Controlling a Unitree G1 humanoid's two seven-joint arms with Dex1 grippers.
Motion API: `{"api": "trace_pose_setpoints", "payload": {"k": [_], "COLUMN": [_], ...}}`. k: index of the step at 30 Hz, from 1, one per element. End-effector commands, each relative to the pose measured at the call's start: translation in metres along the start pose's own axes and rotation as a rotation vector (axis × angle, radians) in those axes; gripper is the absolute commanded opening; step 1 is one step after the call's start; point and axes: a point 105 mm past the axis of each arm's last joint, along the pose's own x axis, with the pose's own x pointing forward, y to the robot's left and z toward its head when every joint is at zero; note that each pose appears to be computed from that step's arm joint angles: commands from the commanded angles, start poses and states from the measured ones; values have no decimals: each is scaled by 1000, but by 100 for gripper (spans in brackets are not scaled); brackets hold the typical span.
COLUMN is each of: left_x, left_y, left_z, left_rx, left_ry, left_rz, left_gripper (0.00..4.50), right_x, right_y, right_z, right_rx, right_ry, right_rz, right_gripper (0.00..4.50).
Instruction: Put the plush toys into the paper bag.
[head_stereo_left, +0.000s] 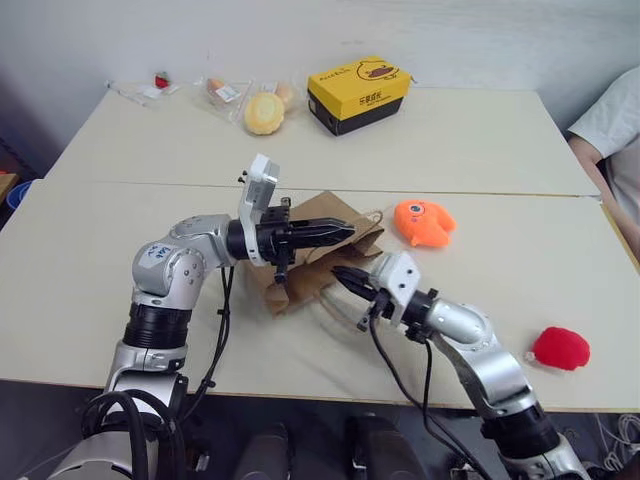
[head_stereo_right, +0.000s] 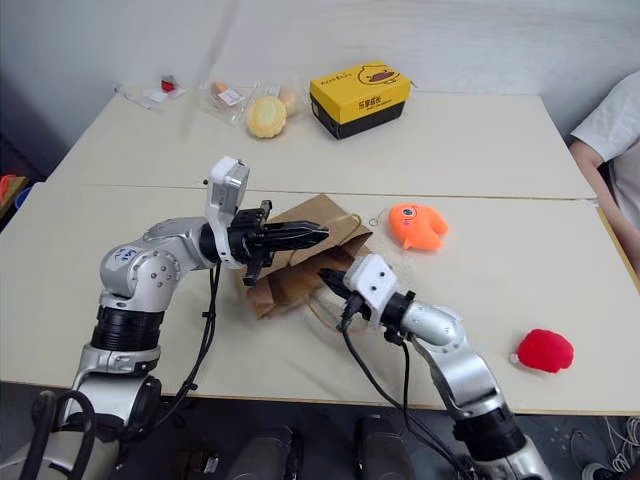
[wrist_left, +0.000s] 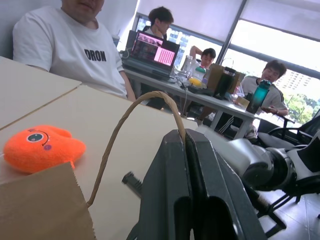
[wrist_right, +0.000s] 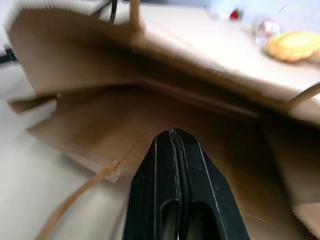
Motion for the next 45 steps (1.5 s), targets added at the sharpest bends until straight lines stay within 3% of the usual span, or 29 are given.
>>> {"api": "trace_pose_setpoints", "payload": {"k": [1, 13, 22, 31, 42, 45], "left_x": [4, 18, -2, -30, -48, -39], "left_y": [-11, -13, -6, 1, 10, 7], "left_z": [9, 15, 40, 80, 99, 91], "left_rx": [28, -69, -138, -144, -29, -32], "left_ry": [-29, -133, -272, -455, -493, -450], "left_rz": [-32, -39, -2, 40, 127, 102], "left_gripper": [0, 0, 0, 0, 0, 0], "right_x": [12, 52, 44, 30, 13, 17], "right_y": [-9, -14, -8, 0, -3, -5], "right_z": [16, -1, -31, -59, -65, -55], "right_rx": [-40, -26, -21, -51, -77, -60], "right_ry": [-64, -11, 69, 218, 266, 214], "right_rz": [-36, -31, -4, 51, 57, 25], "right_gripper": [2, 2, 2, 2, 2, 2]}}
